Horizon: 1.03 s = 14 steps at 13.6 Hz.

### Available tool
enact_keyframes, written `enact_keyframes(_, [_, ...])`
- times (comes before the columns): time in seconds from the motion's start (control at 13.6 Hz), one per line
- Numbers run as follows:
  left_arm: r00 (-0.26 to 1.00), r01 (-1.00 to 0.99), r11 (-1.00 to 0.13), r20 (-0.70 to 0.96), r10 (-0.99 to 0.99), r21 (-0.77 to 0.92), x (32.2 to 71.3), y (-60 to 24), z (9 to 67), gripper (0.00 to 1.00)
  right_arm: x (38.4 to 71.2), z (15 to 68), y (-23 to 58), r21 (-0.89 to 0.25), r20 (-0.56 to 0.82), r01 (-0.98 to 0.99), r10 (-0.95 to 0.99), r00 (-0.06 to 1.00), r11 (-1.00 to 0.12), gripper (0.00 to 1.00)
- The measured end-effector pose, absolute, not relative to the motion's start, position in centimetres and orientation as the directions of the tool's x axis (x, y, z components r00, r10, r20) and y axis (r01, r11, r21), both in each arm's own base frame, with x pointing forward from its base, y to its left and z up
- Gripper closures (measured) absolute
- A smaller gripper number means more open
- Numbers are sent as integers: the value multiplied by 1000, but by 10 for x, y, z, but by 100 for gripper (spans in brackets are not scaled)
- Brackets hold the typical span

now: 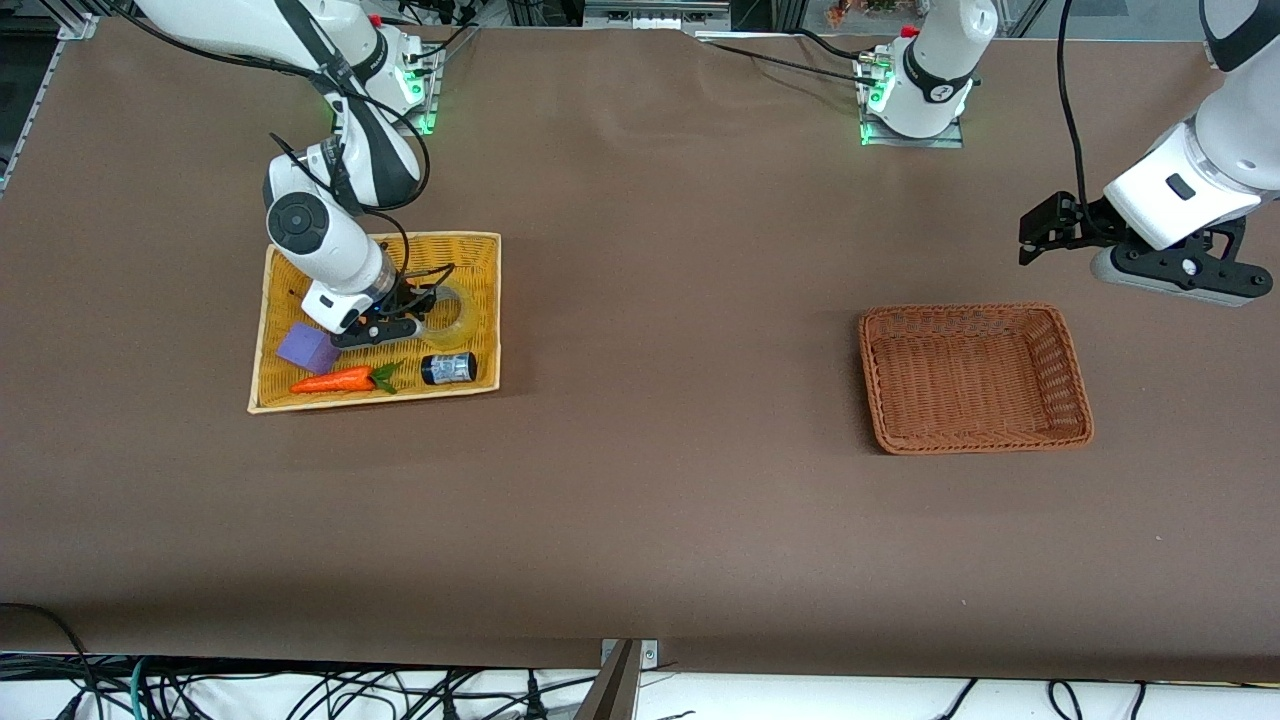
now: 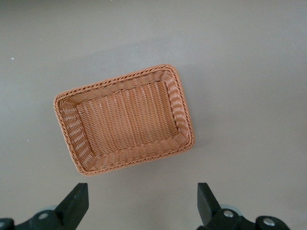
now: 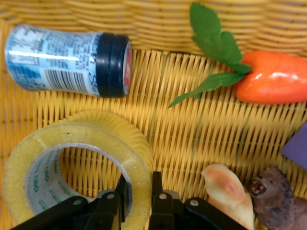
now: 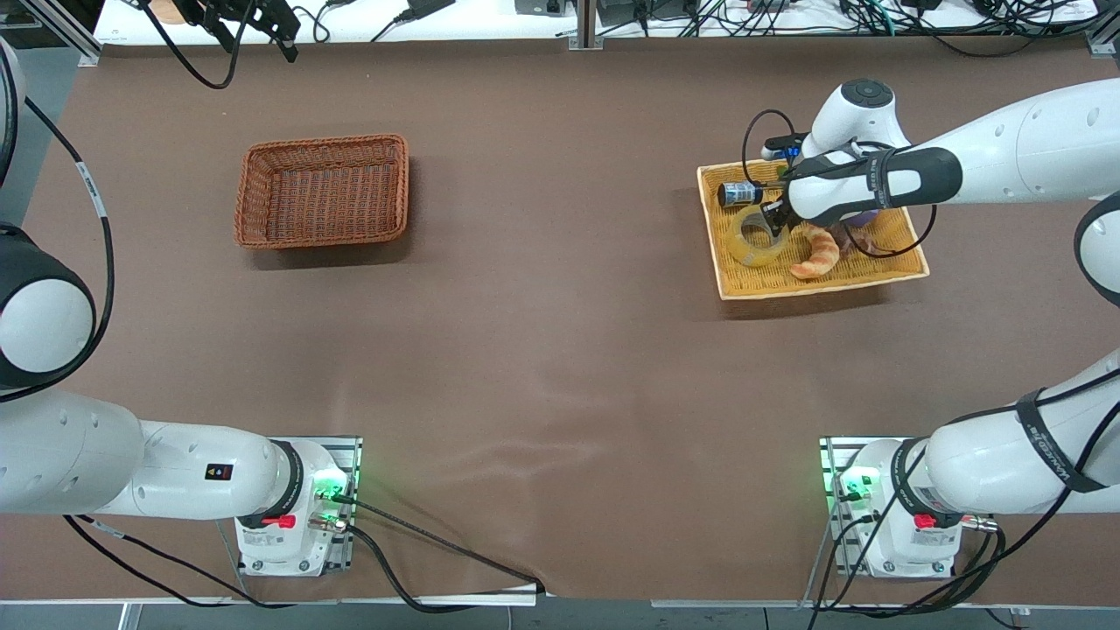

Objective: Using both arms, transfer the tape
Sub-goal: 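Grasp the tape roll with the right gripper and carry it out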

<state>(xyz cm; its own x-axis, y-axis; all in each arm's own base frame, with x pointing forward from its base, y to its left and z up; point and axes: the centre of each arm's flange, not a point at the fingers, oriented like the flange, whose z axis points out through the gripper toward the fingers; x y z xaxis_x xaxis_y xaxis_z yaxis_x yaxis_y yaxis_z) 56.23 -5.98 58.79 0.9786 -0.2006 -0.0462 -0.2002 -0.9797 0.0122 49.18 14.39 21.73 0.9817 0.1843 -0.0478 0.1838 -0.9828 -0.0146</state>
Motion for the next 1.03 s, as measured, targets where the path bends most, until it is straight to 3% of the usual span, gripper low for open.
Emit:
enact_keyframes(0.59, [979, -200, -980, -46, -201, 12, 562, -60, 588, 0, 545, 334, 194, 4, -16, 138, 138, 990, -990, 78])
enact_keyframes(1.03, [979, -200, -980, -46, -200, 12, 562, -60, 588, 0, 494, 328, 308, -2, -36, 5, 5, 999, -1000, 78])
